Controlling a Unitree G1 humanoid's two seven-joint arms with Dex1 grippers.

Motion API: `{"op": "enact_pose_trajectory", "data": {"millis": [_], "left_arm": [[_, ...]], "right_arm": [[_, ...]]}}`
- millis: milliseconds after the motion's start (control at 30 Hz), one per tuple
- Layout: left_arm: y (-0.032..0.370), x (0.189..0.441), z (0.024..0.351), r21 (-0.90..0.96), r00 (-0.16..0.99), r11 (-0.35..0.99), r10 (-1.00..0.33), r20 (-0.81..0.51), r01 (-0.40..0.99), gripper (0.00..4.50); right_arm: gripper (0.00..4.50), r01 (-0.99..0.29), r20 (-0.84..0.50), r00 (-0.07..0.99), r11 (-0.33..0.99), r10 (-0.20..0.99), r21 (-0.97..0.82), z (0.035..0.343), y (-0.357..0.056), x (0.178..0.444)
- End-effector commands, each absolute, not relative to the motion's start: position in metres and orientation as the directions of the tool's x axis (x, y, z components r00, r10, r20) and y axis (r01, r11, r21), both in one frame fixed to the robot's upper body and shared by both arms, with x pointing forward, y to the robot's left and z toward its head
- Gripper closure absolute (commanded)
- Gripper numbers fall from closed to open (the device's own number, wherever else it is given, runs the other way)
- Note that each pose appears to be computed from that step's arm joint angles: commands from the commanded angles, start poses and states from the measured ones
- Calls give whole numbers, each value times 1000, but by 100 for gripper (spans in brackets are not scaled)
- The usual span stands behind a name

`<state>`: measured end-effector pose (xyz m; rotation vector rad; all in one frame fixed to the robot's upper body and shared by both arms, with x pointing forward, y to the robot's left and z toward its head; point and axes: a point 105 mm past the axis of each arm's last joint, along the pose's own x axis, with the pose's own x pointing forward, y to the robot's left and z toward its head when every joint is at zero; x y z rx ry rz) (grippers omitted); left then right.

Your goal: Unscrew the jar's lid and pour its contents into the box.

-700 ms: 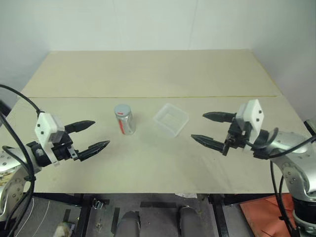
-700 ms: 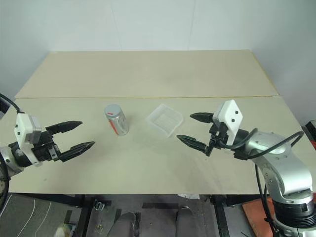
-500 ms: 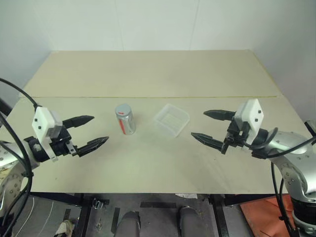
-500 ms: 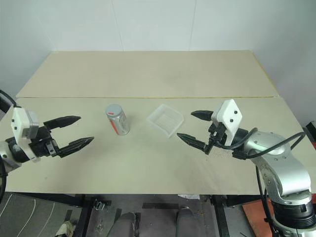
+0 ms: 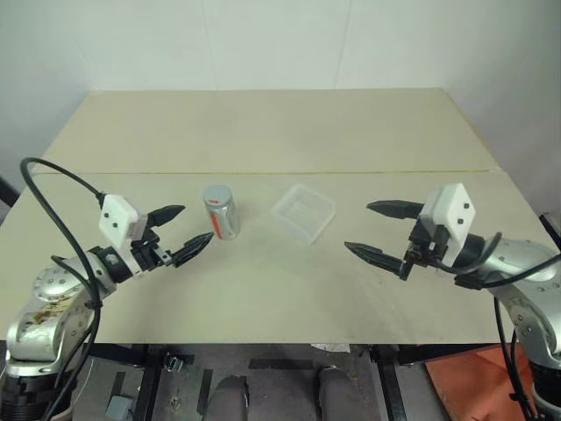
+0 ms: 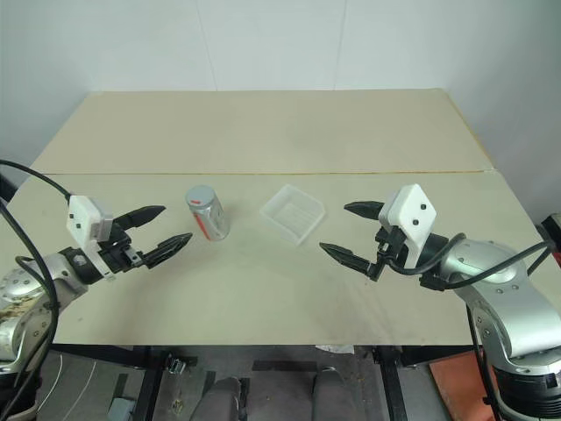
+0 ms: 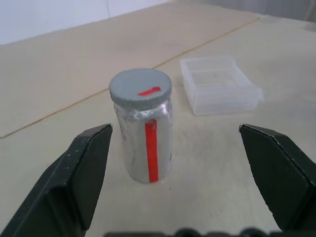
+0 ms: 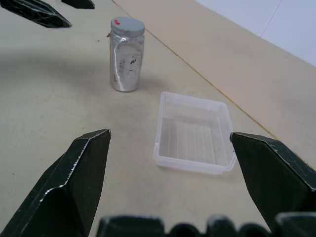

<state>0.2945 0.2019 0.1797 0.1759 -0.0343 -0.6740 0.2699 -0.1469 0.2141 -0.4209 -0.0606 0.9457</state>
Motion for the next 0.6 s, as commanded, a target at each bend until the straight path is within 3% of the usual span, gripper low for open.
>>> {"op": "enact_pose_trajectory", "data": {"millis": [33, 400, 600], "left_arm": [[201, 297, 182, 201, 809, 791, -587, -12, 577, 2], [171, 313, 159, 99, 851, 846, -525, -16, 523, 2], [172, 333, 159, 100, 912, 909, -409, 35, 404, 2]], "right_arm": [[0, -764, -107, 579, 492, 808, -417, 233, -146, 263], [0, -818, -151, 497, 404, 854, -410, 245, -145, 257], [0, -814, -137, 487, 392, 862, -428, 252, -143, 255]]}}
